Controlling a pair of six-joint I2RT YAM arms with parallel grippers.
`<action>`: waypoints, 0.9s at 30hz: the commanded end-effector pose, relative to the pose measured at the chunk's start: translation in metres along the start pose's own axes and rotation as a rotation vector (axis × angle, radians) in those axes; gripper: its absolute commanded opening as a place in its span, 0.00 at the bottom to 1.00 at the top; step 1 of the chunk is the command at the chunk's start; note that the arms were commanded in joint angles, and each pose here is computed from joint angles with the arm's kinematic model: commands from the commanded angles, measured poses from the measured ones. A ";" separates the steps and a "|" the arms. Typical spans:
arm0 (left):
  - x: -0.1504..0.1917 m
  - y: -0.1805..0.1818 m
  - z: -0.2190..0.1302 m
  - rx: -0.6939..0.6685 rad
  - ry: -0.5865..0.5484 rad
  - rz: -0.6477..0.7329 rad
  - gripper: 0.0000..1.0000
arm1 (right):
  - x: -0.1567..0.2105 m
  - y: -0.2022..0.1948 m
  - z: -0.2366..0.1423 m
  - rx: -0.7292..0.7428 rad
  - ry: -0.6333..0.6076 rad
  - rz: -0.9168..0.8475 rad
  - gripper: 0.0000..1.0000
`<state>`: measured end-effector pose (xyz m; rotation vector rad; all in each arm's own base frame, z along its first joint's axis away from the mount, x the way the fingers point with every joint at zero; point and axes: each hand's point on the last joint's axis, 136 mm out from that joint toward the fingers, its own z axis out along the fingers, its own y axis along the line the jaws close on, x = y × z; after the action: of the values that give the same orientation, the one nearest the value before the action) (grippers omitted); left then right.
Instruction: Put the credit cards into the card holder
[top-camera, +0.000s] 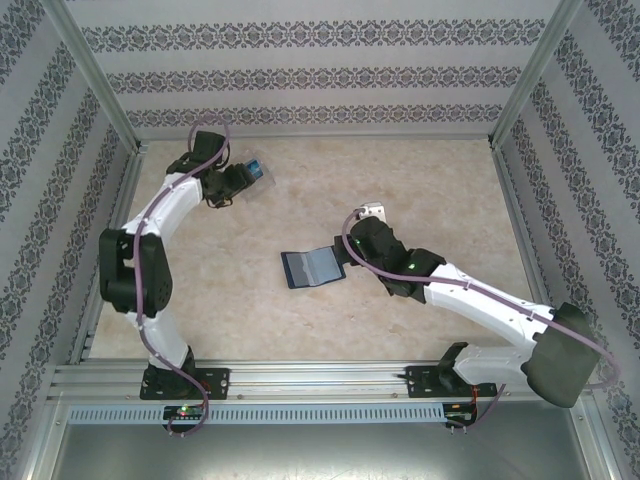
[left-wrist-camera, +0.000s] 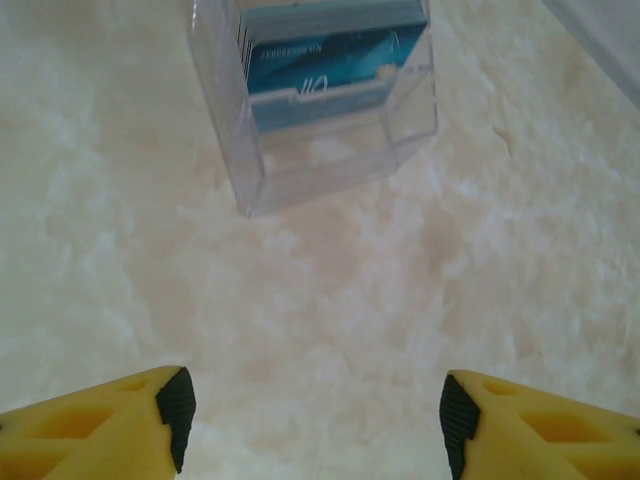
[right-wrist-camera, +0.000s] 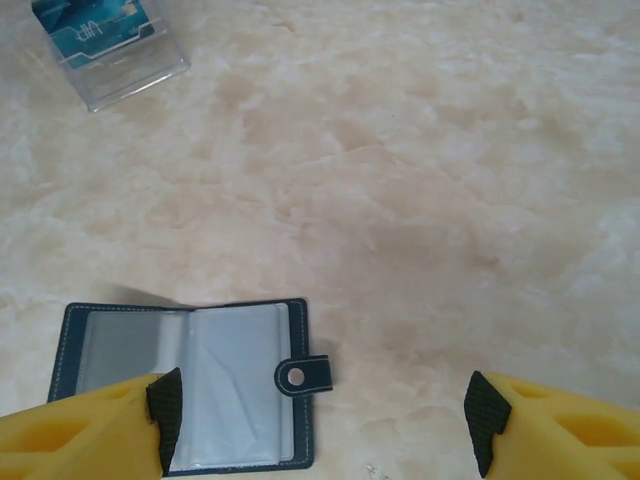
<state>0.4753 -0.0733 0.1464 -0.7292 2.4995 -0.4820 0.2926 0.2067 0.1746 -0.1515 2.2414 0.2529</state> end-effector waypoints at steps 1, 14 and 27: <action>-0.015 -0.005 0.017 -0.006 0.009 0.002 0.64 | -0.002 -0.007 -0.003 0.005 -0.021 0.022 0.76; -0.050 0.022 0.092 -0.151 0.002 0.031 0.49 | 0.006 -0.017 -0.012 -0.023 -0.012 0.057 0.76; -0.038 0.036 0.108 -0.197 0.054 -0.018 0.44 | 0.008 -0.019 -0.017 -0.031 -0.012 0.079 0.75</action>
<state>0.5645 -0.0528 0.0786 -0.7486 2.5358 -0.3226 0.2798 0.1884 0.1747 -0.1038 2.2325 0.3195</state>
